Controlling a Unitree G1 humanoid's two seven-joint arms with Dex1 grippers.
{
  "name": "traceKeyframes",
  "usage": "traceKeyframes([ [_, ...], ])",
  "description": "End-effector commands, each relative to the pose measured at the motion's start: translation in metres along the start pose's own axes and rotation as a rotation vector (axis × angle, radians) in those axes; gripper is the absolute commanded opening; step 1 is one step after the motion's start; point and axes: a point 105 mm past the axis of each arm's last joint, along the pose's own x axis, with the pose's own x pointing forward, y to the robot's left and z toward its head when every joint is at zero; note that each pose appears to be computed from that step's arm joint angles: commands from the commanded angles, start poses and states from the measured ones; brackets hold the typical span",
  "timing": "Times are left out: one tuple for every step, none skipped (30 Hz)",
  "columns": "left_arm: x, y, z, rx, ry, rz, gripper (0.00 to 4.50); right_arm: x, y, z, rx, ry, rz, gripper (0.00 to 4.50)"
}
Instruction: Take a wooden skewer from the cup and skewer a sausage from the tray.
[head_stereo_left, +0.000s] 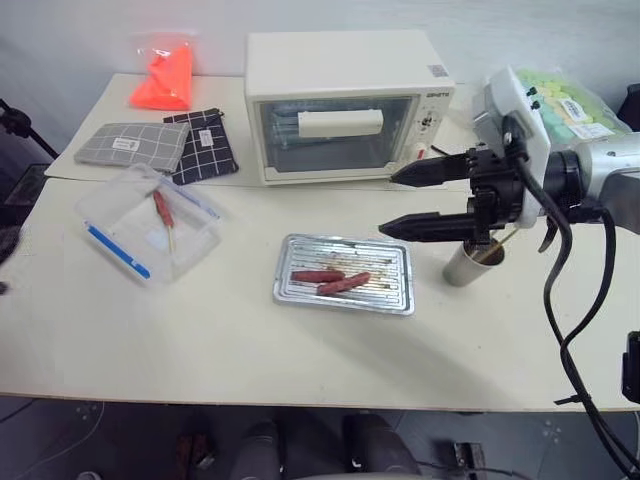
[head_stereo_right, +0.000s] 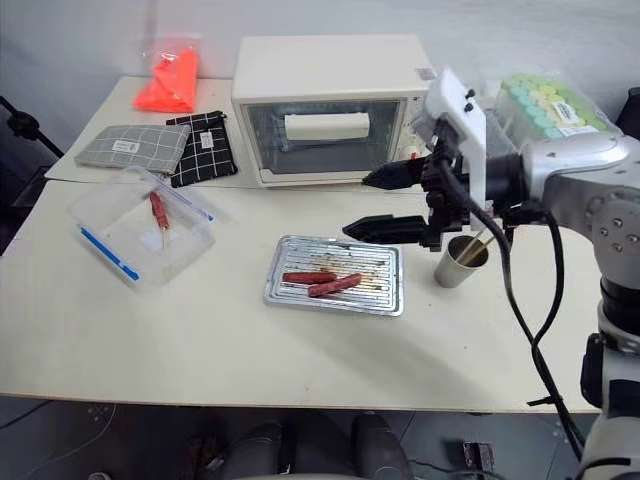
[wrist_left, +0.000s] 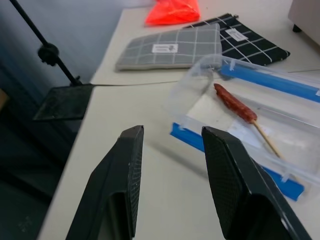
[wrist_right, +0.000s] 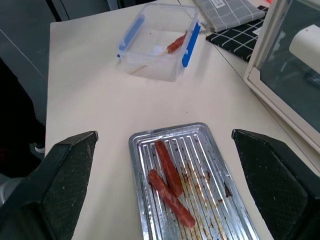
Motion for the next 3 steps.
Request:
traceKeyframes([
  [-0.0108, 0.0019, 0.0109, 0.014, -0.050, -0.022, 1.94, -0.0014, -0.0001, 0.0102, -0.061, -0.034, 0.009, 4.50],
  [-0.0115, 0.0015, 0.0113, 0.007, -0.056, -0.025, 1.94, -0.0007, -0.0003, 0.0093, -0.063, -0.034, 0.012, 4.50],
  [-0.0111, -0.0004, 0.0121, 0.016, -0.059, -0.031, 1.94, -0.0002, -0.0003, 0.0087, -0.065, -0.034, 0.015, 4.50],
])
